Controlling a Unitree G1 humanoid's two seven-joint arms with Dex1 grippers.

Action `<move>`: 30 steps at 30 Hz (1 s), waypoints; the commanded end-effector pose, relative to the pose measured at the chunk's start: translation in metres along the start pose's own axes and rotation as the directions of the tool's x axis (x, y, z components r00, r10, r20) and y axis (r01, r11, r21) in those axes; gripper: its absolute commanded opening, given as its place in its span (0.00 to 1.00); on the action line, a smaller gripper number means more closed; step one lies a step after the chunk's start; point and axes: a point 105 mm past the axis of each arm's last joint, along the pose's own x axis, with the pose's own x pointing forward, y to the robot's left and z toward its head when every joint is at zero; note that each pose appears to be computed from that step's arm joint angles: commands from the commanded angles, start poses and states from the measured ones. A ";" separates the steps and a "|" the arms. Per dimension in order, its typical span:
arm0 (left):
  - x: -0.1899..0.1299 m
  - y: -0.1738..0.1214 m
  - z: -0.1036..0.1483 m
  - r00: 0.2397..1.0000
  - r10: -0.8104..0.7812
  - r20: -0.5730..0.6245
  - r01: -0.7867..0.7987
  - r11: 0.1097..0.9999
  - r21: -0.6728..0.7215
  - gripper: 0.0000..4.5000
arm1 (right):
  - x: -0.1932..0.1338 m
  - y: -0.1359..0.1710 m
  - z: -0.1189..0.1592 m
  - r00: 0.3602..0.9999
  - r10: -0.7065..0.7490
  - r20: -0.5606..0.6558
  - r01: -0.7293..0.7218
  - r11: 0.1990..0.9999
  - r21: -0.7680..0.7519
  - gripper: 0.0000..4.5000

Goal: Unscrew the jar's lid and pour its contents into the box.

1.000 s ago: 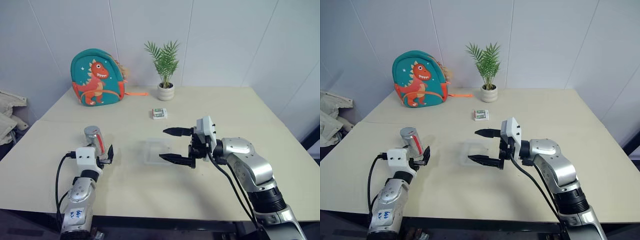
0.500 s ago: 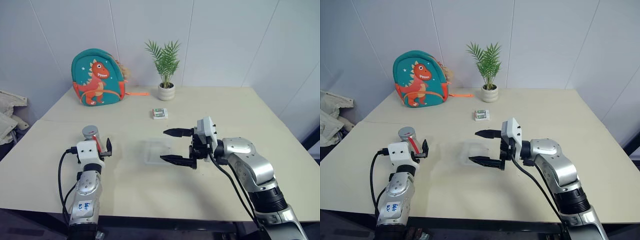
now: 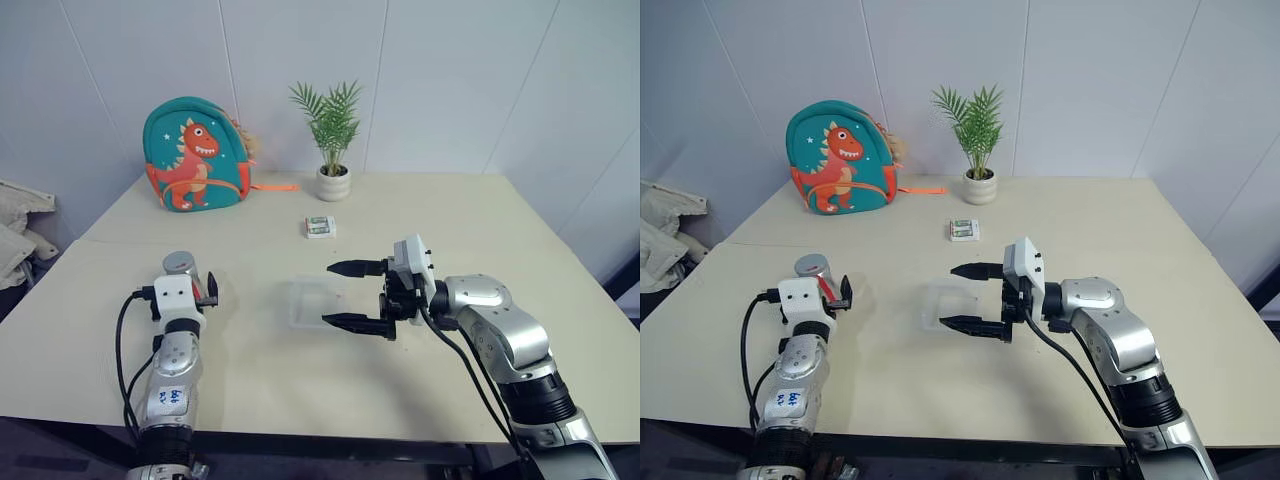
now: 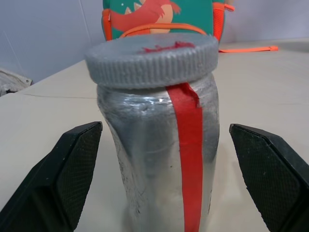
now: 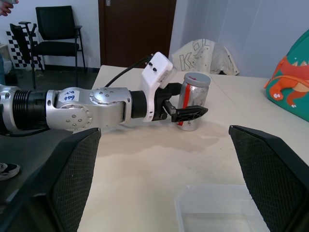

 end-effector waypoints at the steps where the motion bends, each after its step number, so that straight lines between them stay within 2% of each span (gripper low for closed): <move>1: 0.007 0.009 0.014 0.998 0.040 0.052 -0.040 0.999 0.010 1.00 | 0.001 -0.001 0.011 1.000 0.010 0.021 -0.010 1.000 -0.026 1.00; 2: 0.007 0.010 0.013 0.998 0.045 0.051 -0.046 0.999 0.011 1.00 | 0.001 0.000 0.011 1.000 0.010 0.022 -0.010 1.000 -0.025 1.00; 5: 0.009 0.013 0.011 0.998 0.044 0.041 -0.044 0.999 0.006 0.87 | 0.001 0.000 0.011 1.000 0.009 0.021 -0.009 1.000 -0.020 1.00; 10: 0.011 0.015 0.008 0.998 0.045 0.031 -0.045 0.999 0.004 0.54 | 0.002 0.001 0.011 1.000 0.007 0.021 -0.007 1.000 -0.013 1.00; 12: 0.012 0.015 0.008 0.998 0.045 0.032 -0.045 0.999 0.003 0.45 | 0.002 0.001 0.011 1.000 0.006 0.022 -0.006 1.000 -0.011 1.00; 17: 0.012 0.013 0.020 0.997 -0.005 0.081 0.011 0.998 -0.069 0.45 | 0.003 0.002 0.010 1.000 0.003 0.023 -0.003 1.000 -0.008 1.00; 20: 0.006 0.007 0.039 0.982 -0.119 0.149 0.143 0.976 -0.161 0.45 | 0.002 0.002 0.010 1.000 -0.004 0.024 0.004 1.000 -0.006 1.00; 24: -0.013 0.006 0.056 0.935 -0.314 0.165 0.345 0.911 -0.226 0.45 | 0.001 0.004 0.012 0.999 -0.016 0.034 0.016 1.000 -0.002 1.00; 26: -0.026 0.005 0.059 0.892 -0.435 0.125 0.452 0.863 -0.224 0.45 | 0.001 0.004 0.014 0.999 -0.023 0.041 0.023 1.000 0.001 1.00; 30: -0.045 0.007 0.055 0.791 -0.610 -0.036 0.590 0.779 -0.213 0.45 | -0.001 0.006 0.018 0.998 -0.035 0.052 0.035 0.999 0.008 1.00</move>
